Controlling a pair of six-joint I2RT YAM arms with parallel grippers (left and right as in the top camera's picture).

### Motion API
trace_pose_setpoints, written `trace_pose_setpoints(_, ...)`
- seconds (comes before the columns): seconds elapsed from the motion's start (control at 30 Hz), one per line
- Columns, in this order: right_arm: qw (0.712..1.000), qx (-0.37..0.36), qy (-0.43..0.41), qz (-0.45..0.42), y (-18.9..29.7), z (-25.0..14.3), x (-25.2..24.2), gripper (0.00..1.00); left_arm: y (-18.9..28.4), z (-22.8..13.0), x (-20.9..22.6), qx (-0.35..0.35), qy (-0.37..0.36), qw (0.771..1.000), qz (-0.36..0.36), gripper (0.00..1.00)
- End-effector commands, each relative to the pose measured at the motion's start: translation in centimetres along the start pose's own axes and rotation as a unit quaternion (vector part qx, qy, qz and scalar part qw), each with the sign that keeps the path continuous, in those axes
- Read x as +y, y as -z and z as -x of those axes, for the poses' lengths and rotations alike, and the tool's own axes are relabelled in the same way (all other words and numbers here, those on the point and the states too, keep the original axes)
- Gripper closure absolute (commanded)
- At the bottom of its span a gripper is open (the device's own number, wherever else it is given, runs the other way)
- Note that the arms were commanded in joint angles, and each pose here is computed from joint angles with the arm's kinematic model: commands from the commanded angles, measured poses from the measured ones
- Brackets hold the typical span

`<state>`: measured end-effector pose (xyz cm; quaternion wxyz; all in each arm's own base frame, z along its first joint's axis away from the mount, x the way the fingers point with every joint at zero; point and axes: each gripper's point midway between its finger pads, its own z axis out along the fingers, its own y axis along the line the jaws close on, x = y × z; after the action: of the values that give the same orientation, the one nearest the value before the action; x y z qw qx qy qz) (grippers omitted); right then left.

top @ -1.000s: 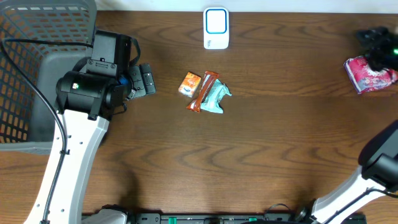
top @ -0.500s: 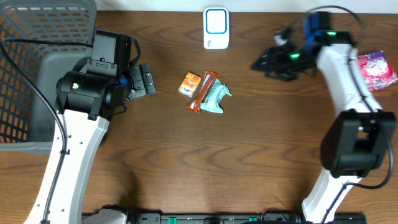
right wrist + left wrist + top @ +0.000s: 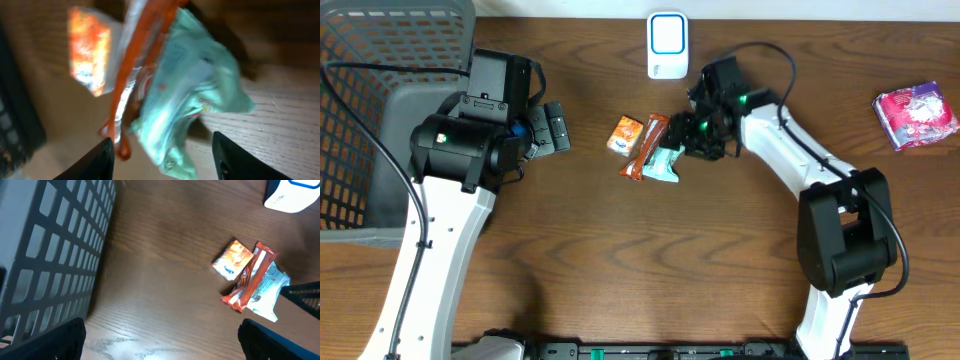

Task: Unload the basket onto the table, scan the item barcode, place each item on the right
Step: 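Move the right gripper to the green and orange packs and grasp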

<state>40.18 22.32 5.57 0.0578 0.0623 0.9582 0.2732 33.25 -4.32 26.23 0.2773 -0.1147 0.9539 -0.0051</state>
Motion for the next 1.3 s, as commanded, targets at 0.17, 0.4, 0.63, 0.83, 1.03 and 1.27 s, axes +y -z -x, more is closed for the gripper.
trace_pose_setpoints(0.17, 0.997, -0.016, -0.07, -0.014, -2.4, -1.2, -3.1, 0.42, 0.3, 0.4, 0.1, -0.006, 0.004, 1.0, 0.002, 0.02)
trace_pose_setpoints(0.4, 0.994, -0.036, -0.101, 0.03, -3.5, -1.0, -2.6, 0.42, 0.3, 0.4, 0.1, -0.006, 0.004, 1.0, 0.002, 0.02)
trace_pose_setpoints(0.63, 0.993, -0.06, -0.095, 0.034, -3.5, 0.0, -2.6, 0.56, 0.3, 0.4, 0.1, -0.006, 0.004, 1.0, 0.002, 0.02)
trace_pose_setpoints(0.83, 0.992, -0.062, -0.088, 0.06, -3.4, 0.4, -1.5, 0.46, 0.3, 0.4, 0.1, -0.006, 0.004, 1.0, 0.002, 0.02)
trace_pose_setpoints(1.03, 0.984, -0.031, -0.067, 0.164, -2.0, 0.6, 1.7, 0.48, 0.3, 0.4, 0.1, -0.006, 0.004, 1.0, 0.002, 0.02)
trace_pose_setpoints(1.27, 0.985, -0.045, -0.119, 0.119, -2.1, 1.3, -1.0, 0.4, 0.3, 0.4, 0.1, -0.006, 0.004, 1.0, 0.002, 0.02)
